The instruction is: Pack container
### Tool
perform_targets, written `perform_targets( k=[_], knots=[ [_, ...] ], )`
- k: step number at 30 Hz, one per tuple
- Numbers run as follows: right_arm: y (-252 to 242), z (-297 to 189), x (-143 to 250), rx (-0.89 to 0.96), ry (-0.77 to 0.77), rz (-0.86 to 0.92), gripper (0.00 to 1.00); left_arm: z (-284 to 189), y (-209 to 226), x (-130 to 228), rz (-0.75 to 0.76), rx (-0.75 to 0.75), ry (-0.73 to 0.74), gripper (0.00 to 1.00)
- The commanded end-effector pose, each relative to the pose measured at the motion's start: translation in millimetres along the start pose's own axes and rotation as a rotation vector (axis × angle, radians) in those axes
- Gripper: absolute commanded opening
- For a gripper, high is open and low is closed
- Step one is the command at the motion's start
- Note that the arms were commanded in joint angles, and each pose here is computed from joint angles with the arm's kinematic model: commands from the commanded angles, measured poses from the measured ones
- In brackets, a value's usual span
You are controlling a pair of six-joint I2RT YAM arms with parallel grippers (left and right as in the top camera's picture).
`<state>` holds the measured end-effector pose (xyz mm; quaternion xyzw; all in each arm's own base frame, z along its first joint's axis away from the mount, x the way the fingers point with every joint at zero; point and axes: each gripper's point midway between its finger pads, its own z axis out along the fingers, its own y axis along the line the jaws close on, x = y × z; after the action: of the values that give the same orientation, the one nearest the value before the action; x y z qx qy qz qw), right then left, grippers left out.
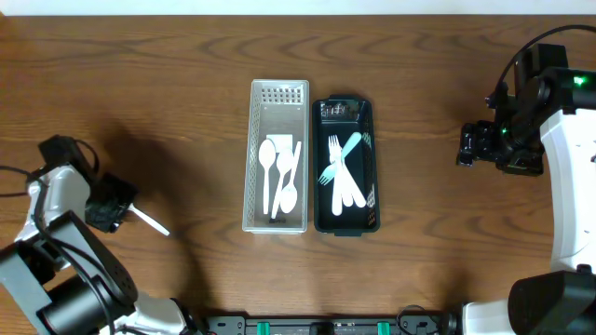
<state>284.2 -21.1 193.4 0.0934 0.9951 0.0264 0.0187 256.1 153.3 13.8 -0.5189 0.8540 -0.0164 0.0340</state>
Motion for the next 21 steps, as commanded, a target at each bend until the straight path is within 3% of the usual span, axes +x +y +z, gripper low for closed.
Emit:
perform_targets(
  k=[1,19,21],
  knots=[
    [3,0,1,-0.004,0.001,-0.025,0.84,7,-3,3,0.047,-0.054,-0.011,0.52],
    [3,0,1,-0.004,0.002,-0.025,0.84,33,-6,15,0.077,-0.092,0.050,0.52],
    [3,0,1,-0.004,0.001,-0.025,0.84,33,-5,15,0.077,-0.095,0.055,0.47]
  ],
)
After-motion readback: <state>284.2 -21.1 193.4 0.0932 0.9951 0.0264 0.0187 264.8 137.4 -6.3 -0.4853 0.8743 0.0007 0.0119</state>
